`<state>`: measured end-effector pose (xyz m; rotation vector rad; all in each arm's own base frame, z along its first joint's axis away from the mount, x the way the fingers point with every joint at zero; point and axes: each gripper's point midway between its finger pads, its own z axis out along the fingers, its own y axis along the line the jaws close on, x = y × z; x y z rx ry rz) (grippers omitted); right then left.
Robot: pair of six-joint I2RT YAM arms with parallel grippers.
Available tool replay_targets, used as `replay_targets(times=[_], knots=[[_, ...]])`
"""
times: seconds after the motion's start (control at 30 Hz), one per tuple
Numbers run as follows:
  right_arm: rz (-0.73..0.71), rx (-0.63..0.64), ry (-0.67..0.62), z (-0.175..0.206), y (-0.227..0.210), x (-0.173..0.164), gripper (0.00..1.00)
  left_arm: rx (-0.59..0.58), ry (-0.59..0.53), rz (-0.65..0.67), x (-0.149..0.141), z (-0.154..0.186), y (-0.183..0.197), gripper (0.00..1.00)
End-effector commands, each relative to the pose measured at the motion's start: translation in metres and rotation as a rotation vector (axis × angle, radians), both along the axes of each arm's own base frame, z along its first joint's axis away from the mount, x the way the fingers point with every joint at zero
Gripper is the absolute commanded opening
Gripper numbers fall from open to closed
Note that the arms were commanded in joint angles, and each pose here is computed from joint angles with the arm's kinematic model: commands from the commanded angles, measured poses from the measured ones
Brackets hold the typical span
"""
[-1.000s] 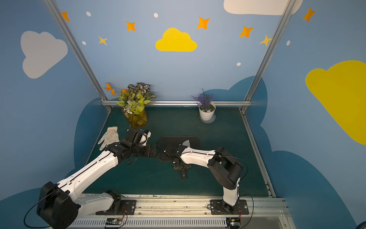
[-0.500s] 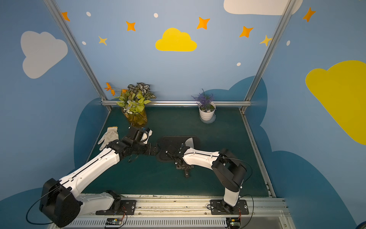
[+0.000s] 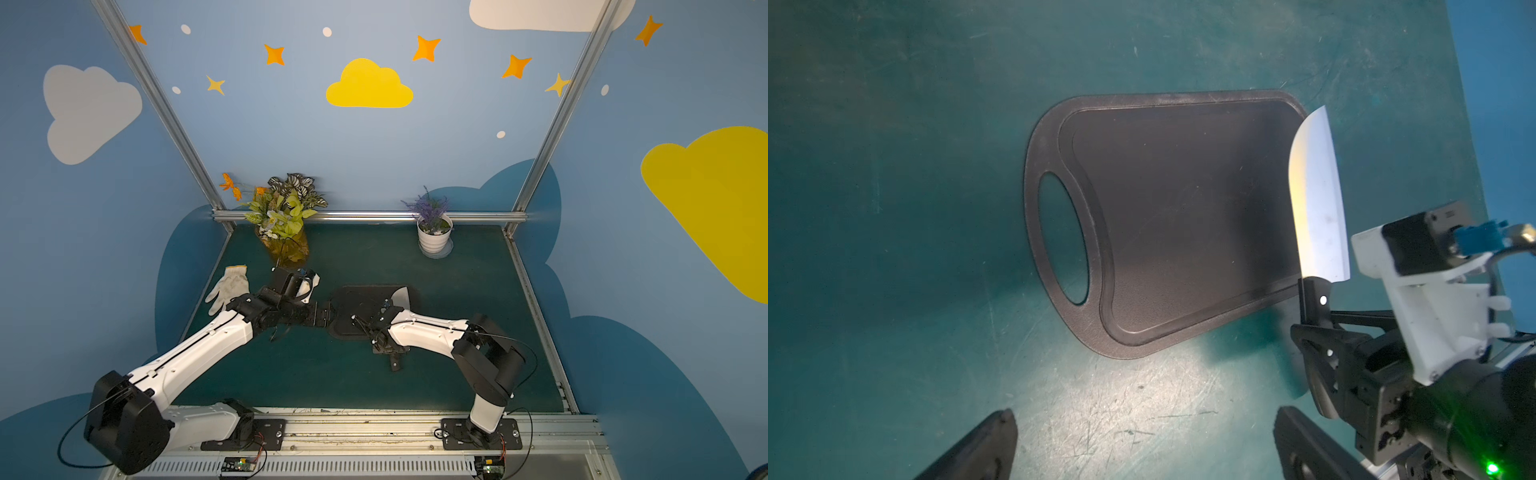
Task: Align the knife with the edge of the cutting board
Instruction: Adjust the knife at the edge of the cutting board.
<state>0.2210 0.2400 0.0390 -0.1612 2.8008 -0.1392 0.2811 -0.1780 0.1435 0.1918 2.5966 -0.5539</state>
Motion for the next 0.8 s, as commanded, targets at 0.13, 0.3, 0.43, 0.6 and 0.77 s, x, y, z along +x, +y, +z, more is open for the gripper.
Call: replay_targets(times=[0.13, 0.3, 0.43, 0.6, 0.77], knots=[[-0.038, 0.010, -0.025, 0.0081, -0.0137, 0.0027, 0.00, -0.011, -0.017, -0.020, -0.0017, 0.0029, -0.0022, 1.00], [-0.062, 0.048, -0.008, 0.0036, -0.0180, 0.0018, 0.00, -0.007, -0.016, -0.030, -0.0033, 0.0017, -0.0044, 1.00], [-0.072, 0.074, -0.001, 0.0021, -0.0184, 0.0020, 0.00, -0.004, -0.015, -0.038, -0.0050, 0.0013, -0.0062, 1.00], [-0.077, 0.107, 0.002, 0.0015, -0.0155, 0.0031, 0.00, 0.001, -0.016, -0.041, -0.0064, 0.0012, -0.0069, 1.00], [-0.081, 0.131, 0.008, 0.0000, -0.0127, 0.0044, 0.00, 0.004, -0.018, -0.042, -0.0069, 0.0010, -0.0066, 1.00]])
